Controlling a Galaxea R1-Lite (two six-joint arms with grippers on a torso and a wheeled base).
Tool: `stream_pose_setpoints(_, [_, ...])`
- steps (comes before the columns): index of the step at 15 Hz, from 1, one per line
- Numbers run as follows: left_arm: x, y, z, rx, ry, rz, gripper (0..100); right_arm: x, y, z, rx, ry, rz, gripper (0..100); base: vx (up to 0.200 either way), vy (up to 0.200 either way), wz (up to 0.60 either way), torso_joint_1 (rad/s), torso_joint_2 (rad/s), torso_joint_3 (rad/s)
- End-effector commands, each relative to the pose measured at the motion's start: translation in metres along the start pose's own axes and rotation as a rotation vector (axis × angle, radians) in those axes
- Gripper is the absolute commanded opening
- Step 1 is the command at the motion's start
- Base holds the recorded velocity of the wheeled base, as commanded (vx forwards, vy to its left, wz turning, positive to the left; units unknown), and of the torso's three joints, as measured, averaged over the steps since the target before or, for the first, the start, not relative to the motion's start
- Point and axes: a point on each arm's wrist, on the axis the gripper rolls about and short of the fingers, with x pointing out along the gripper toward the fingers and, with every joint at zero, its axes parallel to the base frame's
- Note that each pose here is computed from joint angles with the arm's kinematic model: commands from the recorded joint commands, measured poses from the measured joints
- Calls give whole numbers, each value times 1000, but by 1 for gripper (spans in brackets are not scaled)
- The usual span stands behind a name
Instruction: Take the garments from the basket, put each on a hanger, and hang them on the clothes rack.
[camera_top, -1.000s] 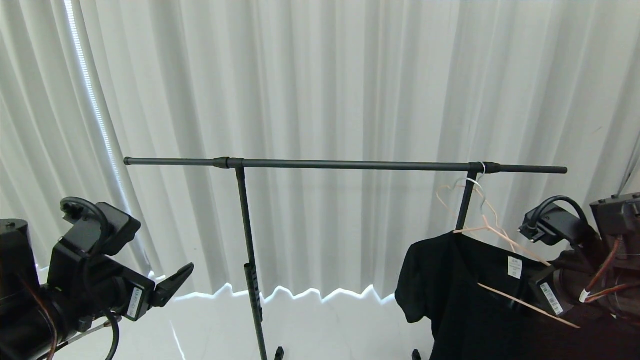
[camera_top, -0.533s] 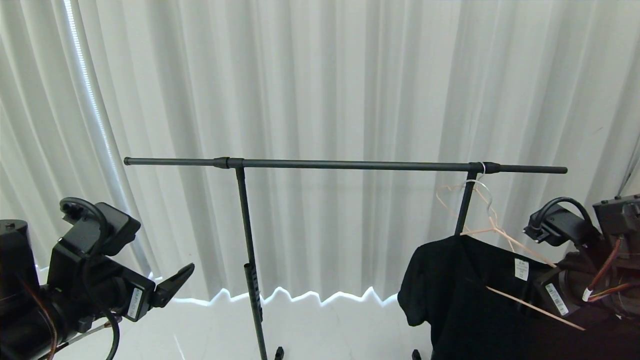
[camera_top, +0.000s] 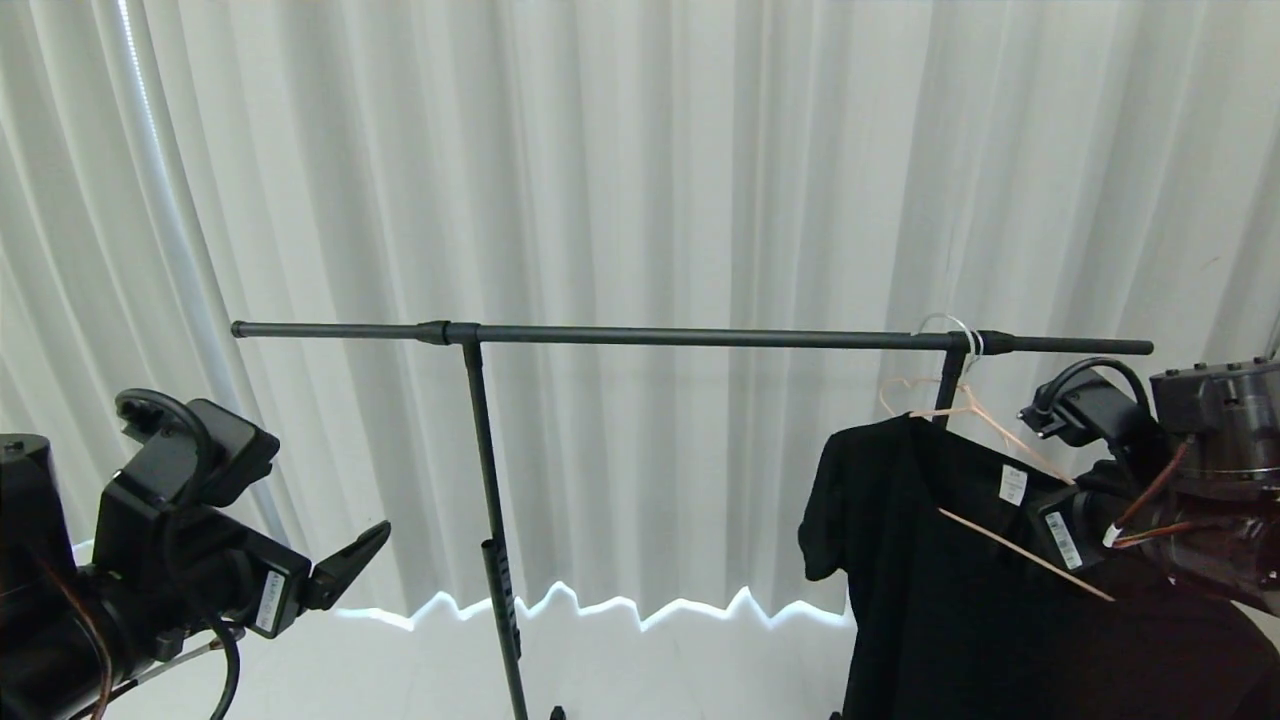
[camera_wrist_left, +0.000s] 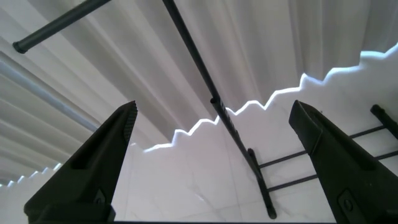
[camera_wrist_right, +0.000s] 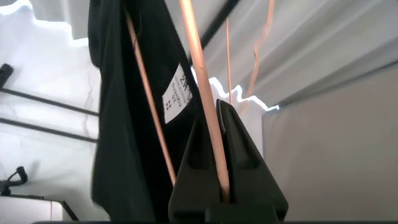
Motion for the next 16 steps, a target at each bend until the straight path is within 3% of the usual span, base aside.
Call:
stream_pose_setpoints(1, [0,0,0,0,-1,-1,100,9,3,0,-8,20,5,0,200,0,0,12,2,2])
stream_pose_setpoints(12, [0,0,1,2,-3,-3,100,12,14,0,0,27,37,0,200,0,0,2,2,1])
stream_pose_setpoints(16, [0,0,1,2,-3,-3,100,24,22,1,21,8,42,0,0,0,0,0,0,0])
